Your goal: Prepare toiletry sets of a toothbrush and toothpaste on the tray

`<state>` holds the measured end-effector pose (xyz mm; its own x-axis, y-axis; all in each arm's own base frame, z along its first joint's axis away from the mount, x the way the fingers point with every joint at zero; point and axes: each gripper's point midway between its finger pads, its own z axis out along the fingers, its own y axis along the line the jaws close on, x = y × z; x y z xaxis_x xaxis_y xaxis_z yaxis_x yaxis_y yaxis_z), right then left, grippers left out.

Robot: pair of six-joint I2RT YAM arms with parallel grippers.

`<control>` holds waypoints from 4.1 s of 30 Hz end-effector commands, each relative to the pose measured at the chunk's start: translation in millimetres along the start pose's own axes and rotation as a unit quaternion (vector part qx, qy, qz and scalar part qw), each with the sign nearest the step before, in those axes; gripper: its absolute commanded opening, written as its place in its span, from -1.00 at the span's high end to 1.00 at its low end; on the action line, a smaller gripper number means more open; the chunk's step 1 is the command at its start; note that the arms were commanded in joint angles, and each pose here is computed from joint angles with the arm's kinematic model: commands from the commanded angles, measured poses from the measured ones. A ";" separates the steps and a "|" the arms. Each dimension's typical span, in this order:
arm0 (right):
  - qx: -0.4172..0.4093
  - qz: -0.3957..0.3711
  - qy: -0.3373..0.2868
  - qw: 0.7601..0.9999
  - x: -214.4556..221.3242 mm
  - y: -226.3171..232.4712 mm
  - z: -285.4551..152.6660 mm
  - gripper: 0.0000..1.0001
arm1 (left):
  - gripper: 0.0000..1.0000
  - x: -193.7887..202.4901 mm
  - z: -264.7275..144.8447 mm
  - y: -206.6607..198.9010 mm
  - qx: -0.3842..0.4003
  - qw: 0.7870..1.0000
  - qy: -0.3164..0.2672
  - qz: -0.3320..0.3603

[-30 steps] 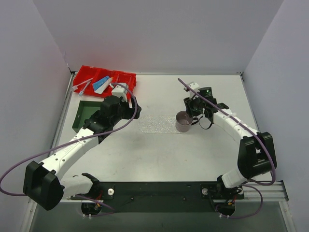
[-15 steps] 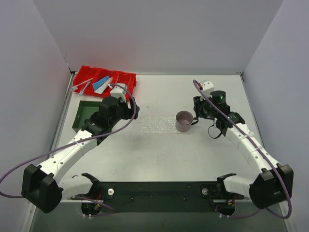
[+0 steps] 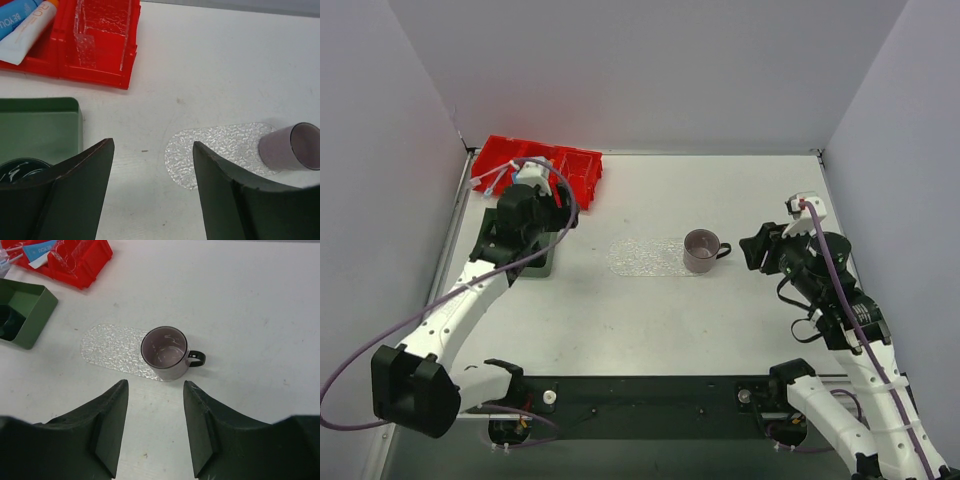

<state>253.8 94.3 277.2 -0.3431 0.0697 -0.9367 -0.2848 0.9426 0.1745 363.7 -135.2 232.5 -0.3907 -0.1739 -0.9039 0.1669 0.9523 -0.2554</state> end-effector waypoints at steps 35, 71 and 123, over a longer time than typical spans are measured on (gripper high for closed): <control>-0.054 0.051 0.094 0.993 58.7 21.1 -3.3 0.18 | -0.06 -26.8 227.4 100.4 -0.155 0.965 0.181 0.113; -0.049 0.041 0.117 0.991 72.5 17.3 1.8 0.19 | 0.10 3.0 239.2 124.8 -0.191 0.953 0.198 0.130; -0.049 0.110 0.064 0.991 32.2 28.3 -14.1 0.13 | 1.00 -127.2 129.4 62.4 -0.228 0.953 0.001 0.198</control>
<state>217.9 113.5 223.2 -0.5679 0.1196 -0.8144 -0.2891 0.8974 0.3334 547.2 -83.3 182.6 -0.6093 0.2357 -0.7571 -0.0017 0.9544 0.2984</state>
